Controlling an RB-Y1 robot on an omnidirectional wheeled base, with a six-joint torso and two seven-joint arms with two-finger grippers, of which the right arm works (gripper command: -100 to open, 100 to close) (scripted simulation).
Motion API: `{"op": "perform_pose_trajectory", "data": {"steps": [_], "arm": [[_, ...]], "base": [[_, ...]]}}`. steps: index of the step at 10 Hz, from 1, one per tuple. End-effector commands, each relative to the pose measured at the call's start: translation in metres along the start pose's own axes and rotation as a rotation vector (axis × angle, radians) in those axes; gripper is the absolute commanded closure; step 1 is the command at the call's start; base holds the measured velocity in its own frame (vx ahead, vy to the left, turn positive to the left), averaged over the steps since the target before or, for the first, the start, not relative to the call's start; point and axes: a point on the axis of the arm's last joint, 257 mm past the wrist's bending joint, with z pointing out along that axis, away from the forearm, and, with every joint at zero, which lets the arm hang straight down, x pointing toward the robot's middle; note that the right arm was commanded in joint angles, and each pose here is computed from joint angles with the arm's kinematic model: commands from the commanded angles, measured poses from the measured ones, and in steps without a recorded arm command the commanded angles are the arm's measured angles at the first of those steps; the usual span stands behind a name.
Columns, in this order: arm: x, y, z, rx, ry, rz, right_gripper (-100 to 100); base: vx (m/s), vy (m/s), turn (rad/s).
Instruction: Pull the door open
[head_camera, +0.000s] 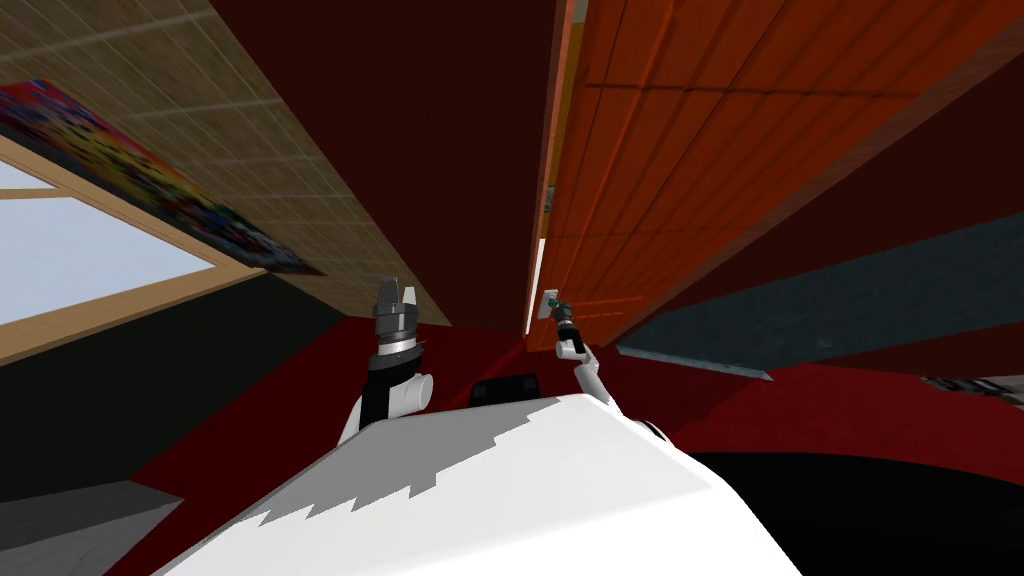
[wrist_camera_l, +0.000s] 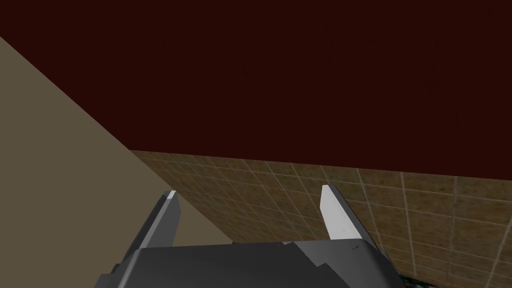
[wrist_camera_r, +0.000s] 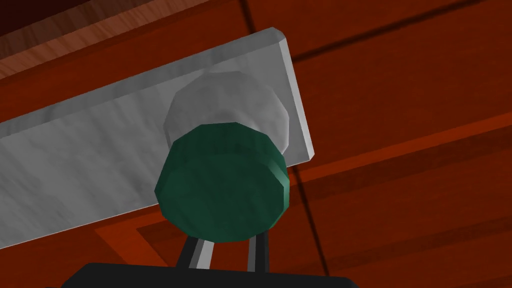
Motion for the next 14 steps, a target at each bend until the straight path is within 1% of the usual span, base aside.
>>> {"op": "perform_pose_trajectory", "data": {"steps": [1, 2, 3, 4, 5, 7, 8, 9, 11, 12, 13, 14], "arm": [[0.023, 0.001, 0.0026, -0.012, 0.025, 0.108, 100], [0.023, 0.001, 0.0026, -0.012, 0.025, 0.108, 100], [0.023, 0.0, 0.0023, -0.01, 0.018, 0.186, 100], [0.023, 0.0, 0.0023, -0.01, 0.018, 0.186, 100], [0.024, -0.002, 0.0019, -0.008, 0.01, 0.262, 100], [0.024, -0.002, 0.0019, -0.008, 0.01, 0.262, 100], [0.024, -0.003, 0.0015, -0.006, 0.003, 0.338, 100], [0.024, -0.003, 0.0015, -0.006, 0.003, 0.338, 100], [0.025, -0.006, 0.0007, -0.001, -0.012, 0.477, 100], [0.025, -0.006, 0.0007, -0.001, -0.012, 0.487, 100], [0.001, -0.013, -0.0051, 0.006, -0.055, 0.507, -100], [0.001, -0.013, -0.0059, 0.005, -0.058, 0.532, -100]], "base": [[-0.041, -0.038, 0.125], [-0.04, -0.04, 0.078], [-0.053, -0.038, 0.043], [-0.04, -0.027, 0.047], [-0.04, -0.035, 0.066], [-0.029, -0.024, 0.037], [-0.028, -0.023, 0.059], [-0.028, -0.035, 0.076], [-0.049, -0.058, 0.095], [-0.042, -0.054, 0.082], [-0.052, -0.032, 0.053], [-0.078, -0.013, 0.044]]}}
